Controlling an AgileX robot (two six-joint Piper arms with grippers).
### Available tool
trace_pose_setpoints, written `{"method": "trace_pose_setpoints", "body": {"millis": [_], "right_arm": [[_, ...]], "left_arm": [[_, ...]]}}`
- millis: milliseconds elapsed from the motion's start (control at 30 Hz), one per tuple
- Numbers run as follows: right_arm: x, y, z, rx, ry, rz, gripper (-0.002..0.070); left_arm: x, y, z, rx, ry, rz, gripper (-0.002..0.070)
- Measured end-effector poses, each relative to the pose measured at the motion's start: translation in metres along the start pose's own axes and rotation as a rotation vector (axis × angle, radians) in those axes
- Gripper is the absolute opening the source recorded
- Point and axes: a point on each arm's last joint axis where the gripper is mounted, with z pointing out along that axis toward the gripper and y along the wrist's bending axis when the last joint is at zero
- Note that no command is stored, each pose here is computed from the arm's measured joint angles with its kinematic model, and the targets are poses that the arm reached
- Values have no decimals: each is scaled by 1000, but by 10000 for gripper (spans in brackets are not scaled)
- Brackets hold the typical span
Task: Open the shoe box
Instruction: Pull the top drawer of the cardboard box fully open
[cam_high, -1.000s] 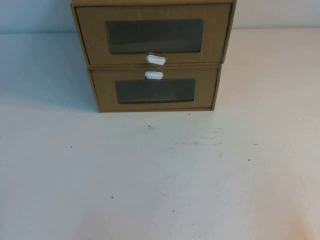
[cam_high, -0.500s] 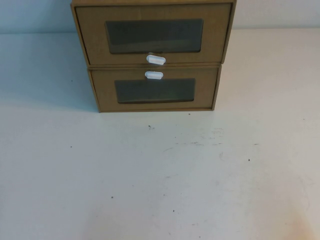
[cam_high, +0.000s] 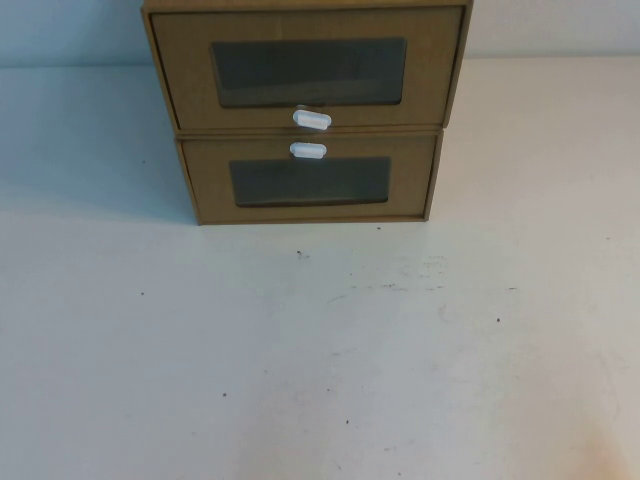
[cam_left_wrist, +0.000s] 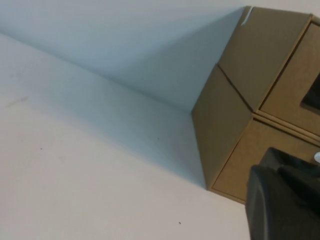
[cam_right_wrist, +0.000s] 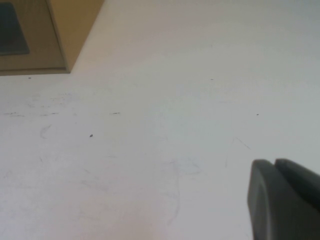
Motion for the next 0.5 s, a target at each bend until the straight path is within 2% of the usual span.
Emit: {"method": "trace_pose_setpoints", "body": {"millis": [267, 367, 500], "right_arm": [[0, 0, 0, 0, 0, 0, -13], [0, 0, 0, 0, 0, 0, -13], [0, 0, 0, 0, 0, 0, -14]], "left_arm": [[-4, -2, -1, 7, -4, -25, -4], [-25, -14, -5, 26, 26, -22, -4], [-55, -32, 0, 19, 166, 28, -4]]}}
